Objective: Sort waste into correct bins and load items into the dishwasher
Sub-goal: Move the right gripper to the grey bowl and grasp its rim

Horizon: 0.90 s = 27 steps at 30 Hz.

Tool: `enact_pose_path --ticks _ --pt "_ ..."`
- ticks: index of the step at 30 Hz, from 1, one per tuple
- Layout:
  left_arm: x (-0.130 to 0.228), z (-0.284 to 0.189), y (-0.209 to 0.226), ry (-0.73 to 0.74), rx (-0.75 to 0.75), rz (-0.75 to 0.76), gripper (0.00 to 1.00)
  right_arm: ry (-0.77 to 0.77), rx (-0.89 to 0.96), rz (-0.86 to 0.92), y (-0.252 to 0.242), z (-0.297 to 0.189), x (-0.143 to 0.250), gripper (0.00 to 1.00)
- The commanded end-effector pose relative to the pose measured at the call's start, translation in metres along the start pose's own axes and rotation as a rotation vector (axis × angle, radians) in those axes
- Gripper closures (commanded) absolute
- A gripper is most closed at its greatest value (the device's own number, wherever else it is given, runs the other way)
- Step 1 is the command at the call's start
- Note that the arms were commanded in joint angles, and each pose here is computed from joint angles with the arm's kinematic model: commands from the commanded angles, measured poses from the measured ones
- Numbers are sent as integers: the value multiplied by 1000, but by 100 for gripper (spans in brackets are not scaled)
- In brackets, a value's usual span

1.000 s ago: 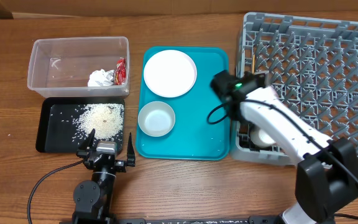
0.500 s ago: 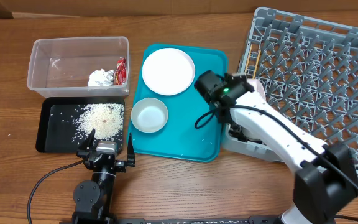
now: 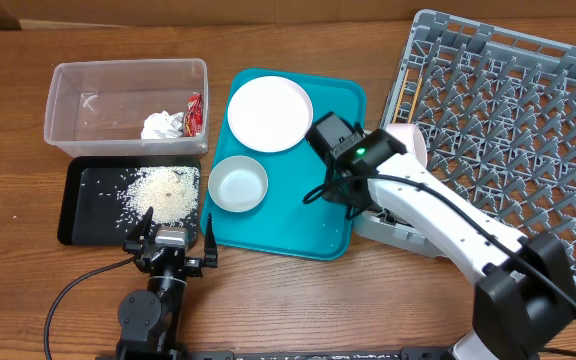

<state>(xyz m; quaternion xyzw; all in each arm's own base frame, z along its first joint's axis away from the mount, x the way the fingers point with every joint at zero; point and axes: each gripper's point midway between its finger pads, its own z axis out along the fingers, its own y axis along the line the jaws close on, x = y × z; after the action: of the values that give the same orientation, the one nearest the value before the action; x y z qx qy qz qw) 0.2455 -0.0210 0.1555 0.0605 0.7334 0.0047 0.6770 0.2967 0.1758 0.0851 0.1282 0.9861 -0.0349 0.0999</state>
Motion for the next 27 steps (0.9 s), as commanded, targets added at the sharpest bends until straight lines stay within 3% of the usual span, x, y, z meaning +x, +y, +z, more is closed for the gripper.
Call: enact_pose_path --ticks 1,17,20,22,23,24,25,26,27 --pt "1 0 0 -2 0 18 0 -15 88 74 -21 14 3 96" --pt "1 0 0 -2 0 18 0 60 249 95 -60 11 26 96" --pt "1 0 0 -2 0 18 0 62 193 95 -51 4 25 96" --pt "1 0 0 -2 0 18 0 75 12 -9 -16 -8 21 96" --pt "1 0 0 -2 0 18 0 80 -94 -86 4 -15 21 92" --pt "1 0 0 -2 0 18 0 90 -284 -208 39 -31 25 72" --pt "1 0 0 -2 0 18 0 94 -410 -266 60 -44 27 39" --pt "1 0 0 -2 0 18 0 103 -567 -305 85 -61 30 28" --pt "1 0 0 -2 0 18 0 107 -638 -310 98 -69 30 26"
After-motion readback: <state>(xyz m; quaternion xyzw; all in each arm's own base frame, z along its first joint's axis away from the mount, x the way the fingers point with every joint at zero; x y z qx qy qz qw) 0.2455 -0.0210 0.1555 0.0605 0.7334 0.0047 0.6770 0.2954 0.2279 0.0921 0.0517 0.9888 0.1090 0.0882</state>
